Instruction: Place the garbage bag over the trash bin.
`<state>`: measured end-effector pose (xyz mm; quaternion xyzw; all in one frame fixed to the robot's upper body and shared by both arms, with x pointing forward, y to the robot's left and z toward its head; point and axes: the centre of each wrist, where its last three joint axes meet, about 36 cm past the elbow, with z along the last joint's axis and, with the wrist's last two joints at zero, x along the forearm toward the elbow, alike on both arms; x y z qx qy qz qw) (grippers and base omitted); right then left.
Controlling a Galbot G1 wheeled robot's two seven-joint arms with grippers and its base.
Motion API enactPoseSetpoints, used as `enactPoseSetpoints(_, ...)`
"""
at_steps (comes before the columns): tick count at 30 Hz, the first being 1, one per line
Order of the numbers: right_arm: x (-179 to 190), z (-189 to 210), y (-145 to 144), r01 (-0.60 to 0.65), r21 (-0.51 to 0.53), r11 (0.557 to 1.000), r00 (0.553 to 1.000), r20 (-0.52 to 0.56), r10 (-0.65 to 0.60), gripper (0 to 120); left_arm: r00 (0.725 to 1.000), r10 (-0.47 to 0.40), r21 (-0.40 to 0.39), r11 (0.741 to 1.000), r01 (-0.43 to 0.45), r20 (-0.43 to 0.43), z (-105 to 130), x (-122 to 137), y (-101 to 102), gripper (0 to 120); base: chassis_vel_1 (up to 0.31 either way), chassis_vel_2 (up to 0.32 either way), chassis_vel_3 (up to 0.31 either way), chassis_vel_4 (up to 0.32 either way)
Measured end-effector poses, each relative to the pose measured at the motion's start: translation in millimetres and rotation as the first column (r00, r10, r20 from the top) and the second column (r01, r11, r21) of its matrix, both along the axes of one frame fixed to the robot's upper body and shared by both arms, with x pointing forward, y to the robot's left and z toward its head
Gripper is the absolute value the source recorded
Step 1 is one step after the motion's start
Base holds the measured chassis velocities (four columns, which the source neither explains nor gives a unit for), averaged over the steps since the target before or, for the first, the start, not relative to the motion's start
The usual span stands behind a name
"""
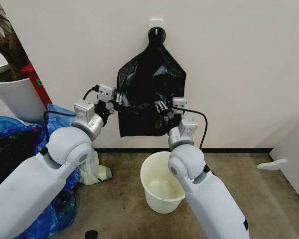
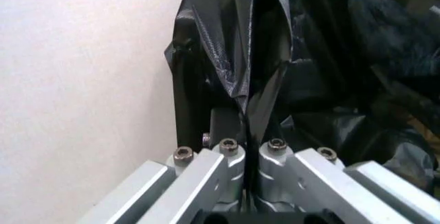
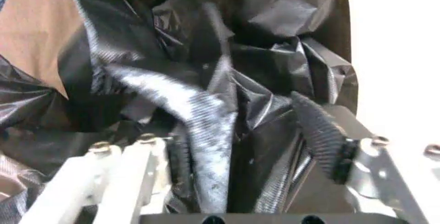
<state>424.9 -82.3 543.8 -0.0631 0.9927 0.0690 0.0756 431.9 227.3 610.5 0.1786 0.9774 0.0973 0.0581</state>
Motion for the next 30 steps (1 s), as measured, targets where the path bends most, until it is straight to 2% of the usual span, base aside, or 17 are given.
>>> enactPoseSetpoints(3,1.5,-0.3,-4.4,0.001,0.004,1.000,1.000,0.001,-0.001,33,1.000,0.002,0.002,1.000,-0.002,0.000,-0.3,-0.6,0.2,0,0.000,0.000,0.000,0.000)
enactPoseSetpoints(7,3.4,1.4,-8.7,0.006,0.010,1.000,1.000,0.004,-0.006,23,1.000,0.001,0.003,1.000,-0.001,0.002,0.5,-1.3,0.7,0,0.000,0.000,0.000,0.000)
enactPoseSetpoints(10,3.2,4.2,-14.5,0.006,0.025,1.000,1.000,0.007,-0.007,8,1.000,-0.001,0.001,1.000,0.001,0.003,2.0,-1.5,1.8,0,0.000,0.000,0.000,0.000)
enactPoseSetpoints(13,2.2,4.6,-17.0,0.006,0.031,0.999,1.000,0.004,-0.006,0,1.000,0.000,-0.001,1.000,0.000,0.006,2.8,-0.6,2.2,0,0.000,0.000,0.000,0.000)
enactPoseSetpoints(23,-6.8,-4.7,-32.3,0.027,0.039,0.999,1.000,-0.015,-0.026,0,1.000,-0.011,-0.013,1.000,0.011,-0.004,-1.3,-4.4,0.2,0,0.000,0.000,0.000,0.000)
enactPoseSetpoints(25,-14.9,-13.9,-33.9,0.030,0.046,0.998,0.999,-0.035,-0.028,0,0.999,-0.020,-0.009,1.000,0.019,-0.036,-15.5,-14.6,-1.3,0,0.000,0.000,0.000,0.000)
enactPoseSetpoints(26,-25.2,-25.6,-37.7,0.039,0.056,0.998,0.998,-0.058,-0.036,0,0.996,-0.043,-0.005,0.999,0.042,-0.076,-33.3,-26.7,-3.7,0,0.000,0.000,0.000,0.000)
enactPoseSetpoints(27,-25.2,-25.6,-37.7,0.039,0.056,0.998,0.998,-0.058,-0.036,0,0.996,-0.043,-0.005,0.999,0.042,-0.076,-33.3,-26.7,-3.7,0,0.000,0.000,0.000,0.000)
enactPoseSetpoints(28,-34.8,-35.8,-41.8,0.050,0.062,0.997,0.996,-0.079,-0.045,0,0.993,-0.057,-0.004,0.998,0.057,-0.101,-45.9,-35.7,-5.3,0,0.000,0.000,0.000,0.000)
enactPoseSetpoints(30,-47.6,-46.3,-45.5,0.062,0.064,0.996,0.994,-0.098,-0.055,0,0.990,-0.075,-0.010,0.997,0.074,-0.120,-56.7,-48.5,-8.0,0,0.000,0.000,0.000,0.000)
